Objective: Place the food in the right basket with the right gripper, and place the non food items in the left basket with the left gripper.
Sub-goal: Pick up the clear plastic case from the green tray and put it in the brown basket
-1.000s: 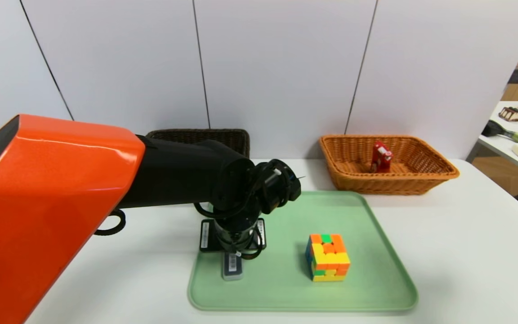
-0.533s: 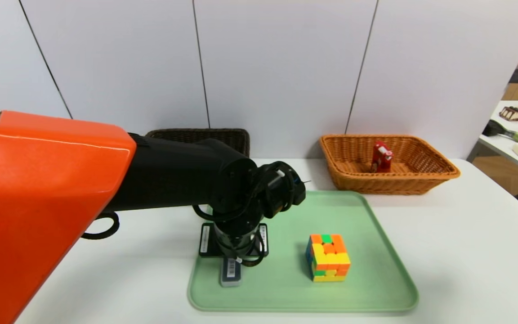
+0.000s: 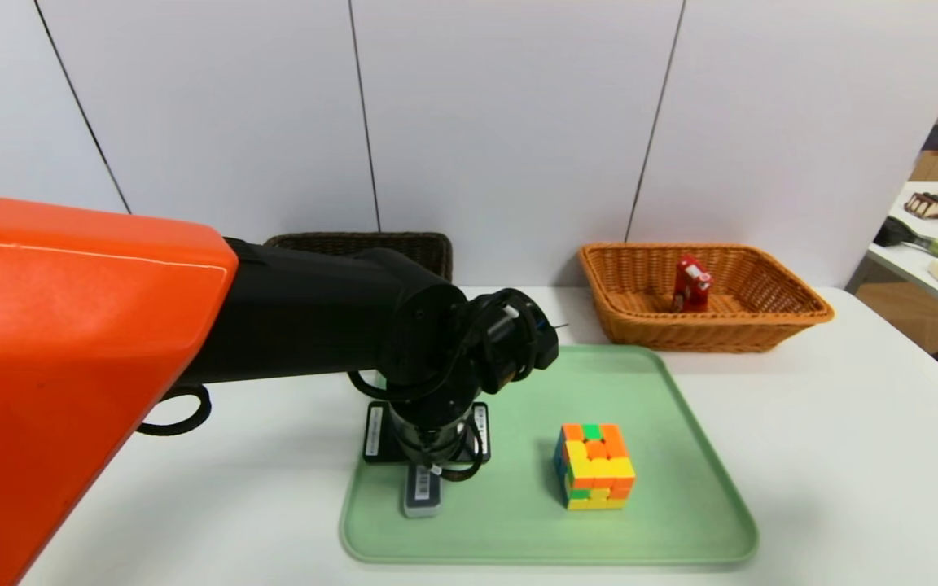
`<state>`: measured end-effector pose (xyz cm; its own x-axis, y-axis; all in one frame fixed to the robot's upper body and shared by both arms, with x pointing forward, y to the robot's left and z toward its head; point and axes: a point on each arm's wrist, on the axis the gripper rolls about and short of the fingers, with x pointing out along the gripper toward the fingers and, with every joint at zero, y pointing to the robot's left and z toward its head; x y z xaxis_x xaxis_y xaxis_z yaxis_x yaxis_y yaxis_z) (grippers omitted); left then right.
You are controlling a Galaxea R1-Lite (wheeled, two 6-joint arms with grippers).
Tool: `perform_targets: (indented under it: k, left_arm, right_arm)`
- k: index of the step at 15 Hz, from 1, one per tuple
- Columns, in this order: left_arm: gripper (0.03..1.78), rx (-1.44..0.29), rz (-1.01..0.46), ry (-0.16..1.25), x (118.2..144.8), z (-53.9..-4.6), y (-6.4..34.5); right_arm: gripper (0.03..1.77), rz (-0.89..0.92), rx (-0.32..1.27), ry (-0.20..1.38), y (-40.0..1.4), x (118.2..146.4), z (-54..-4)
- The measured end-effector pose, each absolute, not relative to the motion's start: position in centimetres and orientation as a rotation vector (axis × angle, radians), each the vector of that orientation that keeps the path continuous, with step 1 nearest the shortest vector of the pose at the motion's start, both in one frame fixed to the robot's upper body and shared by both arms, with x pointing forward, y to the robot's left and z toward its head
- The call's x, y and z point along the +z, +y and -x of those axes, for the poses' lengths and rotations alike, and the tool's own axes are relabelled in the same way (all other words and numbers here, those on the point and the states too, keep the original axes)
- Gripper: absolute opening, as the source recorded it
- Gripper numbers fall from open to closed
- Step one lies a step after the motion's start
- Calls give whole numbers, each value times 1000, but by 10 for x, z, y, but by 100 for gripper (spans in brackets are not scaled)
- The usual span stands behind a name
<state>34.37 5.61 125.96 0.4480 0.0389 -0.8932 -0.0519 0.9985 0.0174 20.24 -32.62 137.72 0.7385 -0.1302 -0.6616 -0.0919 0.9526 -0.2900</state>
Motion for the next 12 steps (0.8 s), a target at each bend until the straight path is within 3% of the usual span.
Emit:
perform_targets:
  k: [8, 12]
  left_arm:
    - [62, -95, -41, 1055, 1272, -316, 30]
    - [62, -187, -35, 990, 1293, -313, 20]
  right_arm:
    - [170, 317, -21, 749, -326, 1376, -202]
    - [170, 318, -20, 759, -327, 1372, -200]
